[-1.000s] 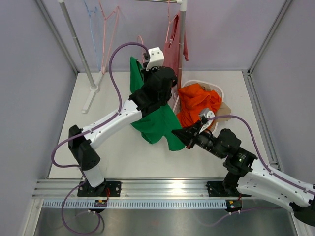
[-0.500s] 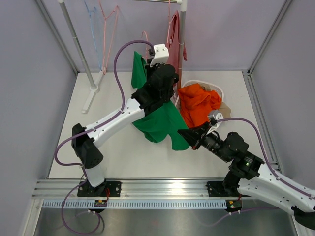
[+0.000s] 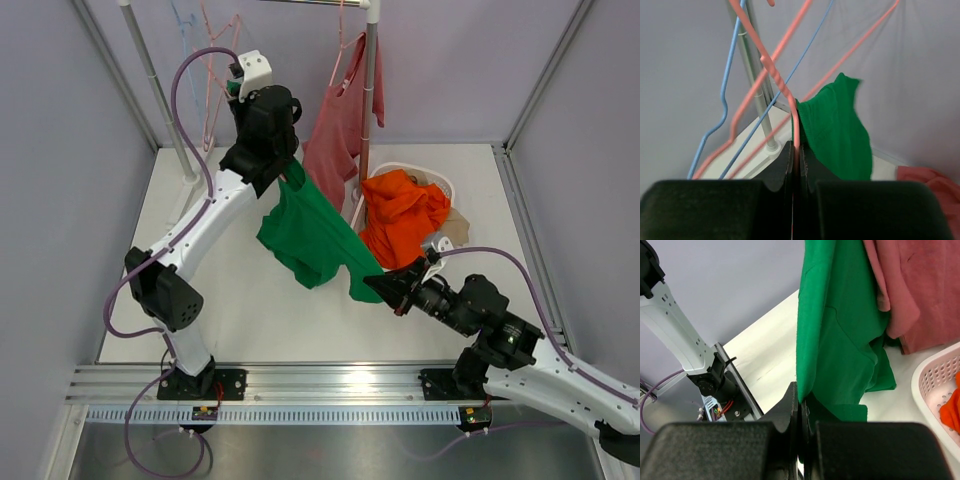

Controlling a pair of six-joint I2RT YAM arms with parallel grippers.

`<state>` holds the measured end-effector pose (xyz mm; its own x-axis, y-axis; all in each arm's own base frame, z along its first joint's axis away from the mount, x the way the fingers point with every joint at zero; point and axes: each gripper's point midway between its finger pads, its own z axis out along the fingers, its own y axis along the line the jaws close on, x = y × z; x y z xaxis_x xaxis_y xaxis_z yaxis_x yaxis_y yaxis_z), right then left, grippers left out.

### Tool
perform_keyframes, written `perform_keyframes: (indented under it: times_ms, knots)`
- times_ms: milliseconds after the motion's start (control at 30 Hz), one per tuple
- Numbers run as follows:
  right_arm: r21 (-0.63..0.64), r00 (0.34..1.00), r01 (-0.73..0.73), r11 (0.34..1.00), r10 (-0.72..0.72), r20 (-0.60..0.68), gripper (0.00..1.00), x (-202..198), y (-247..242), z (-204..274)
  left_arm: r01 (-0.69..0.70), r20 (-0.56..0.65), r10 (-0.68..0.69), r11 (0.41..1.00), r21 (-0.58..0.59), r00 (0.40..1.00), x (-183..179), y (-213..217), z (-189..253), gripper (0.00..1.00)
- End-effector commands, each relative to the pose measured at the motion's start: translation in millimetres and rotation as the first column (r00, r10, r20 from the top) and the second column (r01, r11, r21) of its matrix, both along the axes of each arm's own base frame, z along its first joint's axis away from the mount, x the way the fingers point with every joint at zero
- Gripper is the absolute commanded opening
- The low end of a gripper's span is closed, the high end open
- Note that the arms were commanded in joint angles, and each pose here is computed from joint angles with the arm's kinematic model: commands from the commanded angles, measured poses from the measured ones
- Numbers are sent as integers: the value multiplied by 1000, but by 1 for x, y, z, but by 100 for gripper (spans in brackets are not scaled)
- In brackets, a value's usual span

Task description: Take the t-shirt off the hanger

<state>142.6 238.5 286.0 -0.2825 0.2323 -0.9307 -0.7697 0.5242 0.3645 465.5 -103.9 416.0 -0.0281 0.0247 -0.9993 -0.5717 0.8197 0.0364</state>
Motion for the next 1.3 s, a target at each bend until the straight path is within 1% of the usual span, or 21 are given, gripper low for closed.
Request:
perform_keyframes:
  times_ms: [0, 233, 267, 367, 400, 433, 467, 500, 567, 600, 667, 700, 733, 800, 833, 900, 933, 1000, 1067, 1100, 1267]
  knots:
    - [-47, 994, -98, 994, 96, -43, 0, -20, 4, -14, -5, 148, 21, 995, -102, 989, -3, 15, 44, 0]
    - [-61, 994, -100, 993, 98, -41, 0, -10, 20, -12, 121, 155, -97, 981, -152, 983, -16, -7, 39, 0]
    - [-70, 994, -100, 992, 97, -47, 0, -7, 25, -13, 147, 183, -113, 972, -183, 977, -23, -8, 45, 0]
    - [-96, 995, -101, 990, 98, -36, 0, 3, 40, -11, 228, 194, -188, 950, -212, 963, -38, -21, 45, 0]
    - [-112, 994, -102, 988, 97, -42, 0, 6, 44, -13, 258, 179, -223, 943, -210, 958, -42, -31, 38, 0]
    - [-97, 995, -94, 991, 92, -21, 0, 11, 50, -7, 285, 182, -248, 934, -215, 951, -47, -35, 39, 0]
    - [-124, 995, -94, 988, 91, -33, 0, 17, 60, -11, 307, 196, -265, 923, -231, 944, -55, -36, 44, 0]
    - [-124, 995, -98, 987, 96, -26, 0, 20, 66, -8, 334, 168, -300, 914, -230, 939, -61, -43, 36, 0]
    - [-137, 996, -93, 986, 90, -28, 0, 29, 77, -9, 417, 167, -385, 869, -264, 908, -68, -58, 32, 0]
    - [-139, 997, -80, 987, 79, -17, 0, 34, 81, -6, 454, 178, -419, 847, -278, 891, -81, -59, 37, 0]
    - [-148, 997, -73, 986, 71, -15, 0, 42, 91, -1, 529, 161, -504, 794, -299, 848, -90, -72, 22, 0]
    - [-160, 999, -32, 987, 31, -6, 0, 51, 91, -1, 560, 184, -529, 770, -307, 829, -103, -68, 29, 0]
    - [-165, 1000, -24, 986, 24, -3, 0, 54, 93, 0, 611, 181, -586, 727, -314, 790, -109, -78, 26, 0]
    - [-180, 1000, 15, 983, -14, 3, 0, 66, 99, 5, 649, 147, -641, 690, -320, 753, -119, -82, 14, 0]
    - [-189, 1000, 27, 982, -26, 8, 0, 70, 100, 6, 689, 158, -681, 649, -322, 715, -129, -85, 19, 0]
    - [-208, 997, 73, 975, -71, 15, 0, 83, 104, 10, 720, 134, -724, 613, -326, 677, -140, -88, 16, 0]
    - [-217, 996, 91, 972, -89, 18, 0, 88, 105, 11, 758, 132, -767, 564, -328, 628, -148, -96, 16, 0]
    - [-231, 991, 133, 964, -132, 20, 0, 100, 107, 17, 805, 120, -818, 509, -303, 563, -165, -97, 18, 0]
    - [-224, 986, 168, 960, -168, 18, 0, 111, 106, 24, 826, 141, -834, 479, -296, 534, -182, -89, 27, 0]
    - [-257, 985, 166, 952, -170, 7, 0, 112, 104, 17, 824, 125, -836, 482, -299, 535, -188, -84, 23, 0]
    - [-246, 989, 151, 957, -147, 32, 0, 107, 97, 37, 805, 144, -799, 546, -234, 584, -215, -43, 42, 0]
